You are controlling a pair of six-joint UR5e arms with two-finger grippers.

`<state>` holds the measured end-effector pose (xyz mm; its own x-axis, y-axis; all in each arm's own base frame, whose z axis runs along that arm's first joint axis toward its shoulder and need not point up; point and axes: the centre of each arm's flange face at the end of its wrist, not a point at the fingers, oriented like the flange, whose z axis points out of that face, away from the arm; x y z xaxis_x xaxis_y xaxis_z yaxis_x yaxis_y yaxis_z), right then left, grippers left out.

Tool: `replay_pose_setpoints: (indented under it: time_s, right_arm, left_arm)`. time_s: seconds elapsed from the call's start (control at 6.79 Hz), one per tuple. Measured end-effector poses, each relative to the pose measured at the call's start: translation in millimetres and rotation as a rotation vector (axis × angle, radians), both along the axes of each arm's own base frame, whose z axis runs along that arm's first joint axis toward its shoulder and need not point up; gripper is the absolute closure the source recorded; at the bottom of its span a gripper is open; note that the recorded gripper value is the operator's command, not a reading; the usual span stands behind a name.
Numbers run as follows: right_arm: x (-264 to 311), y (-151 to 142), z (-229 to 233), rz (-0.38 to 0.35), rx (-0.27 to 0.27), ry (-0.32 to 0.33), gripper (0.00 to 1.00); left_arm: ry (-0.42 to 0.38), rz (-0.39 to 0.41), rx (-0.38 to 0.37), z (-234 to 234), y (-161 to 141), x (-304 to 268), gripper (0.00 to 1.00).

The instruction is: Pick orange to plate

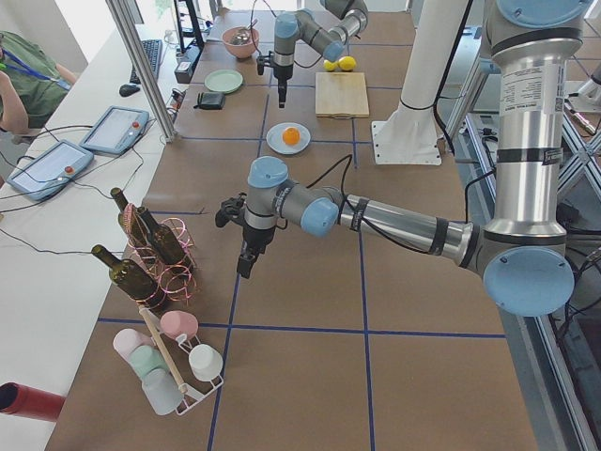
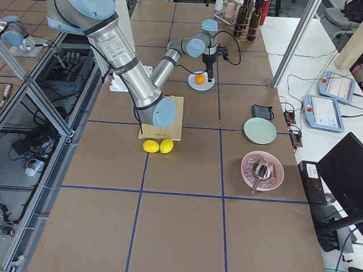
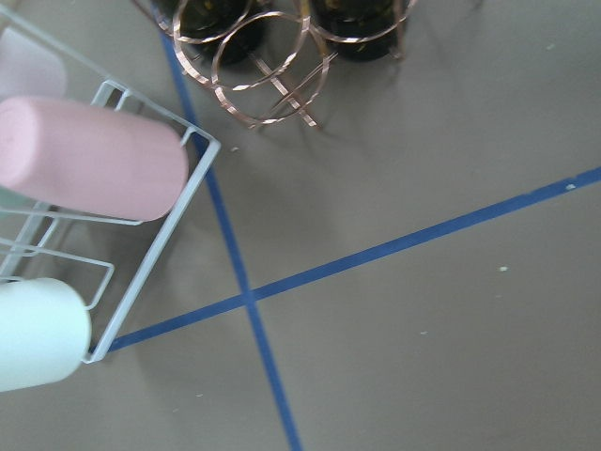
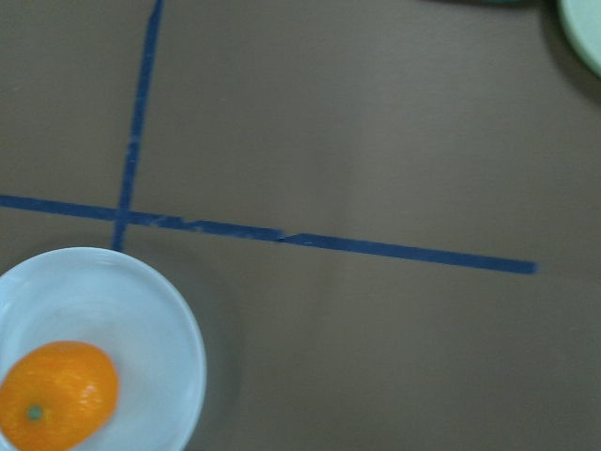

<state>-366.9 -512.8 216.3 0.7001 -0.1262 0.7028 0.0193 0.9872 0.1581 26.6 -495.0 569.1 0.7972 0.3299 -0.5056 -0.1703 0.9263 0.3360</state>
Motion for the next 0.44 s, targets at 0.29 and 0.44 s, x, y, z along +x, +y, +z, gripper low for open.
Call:
replay_pose_setpoints:
  time_s: [0.29, 0.44]
  right_arm:
    - [132.5, -22.7, 69.1, -0.052, 0.024, -0.019, 0.0]
    - [186.6, -31.4, 110.1, -0.083, 0.052, 0.002, 0.0]
  left_arm:
    - [0.079, 0.054, -0.058, 37.2, 10.7, -22.3, 0.0]
    - [0.098, 0.054, -0.08, 57.2, 19.3, -39.3, 0.0]
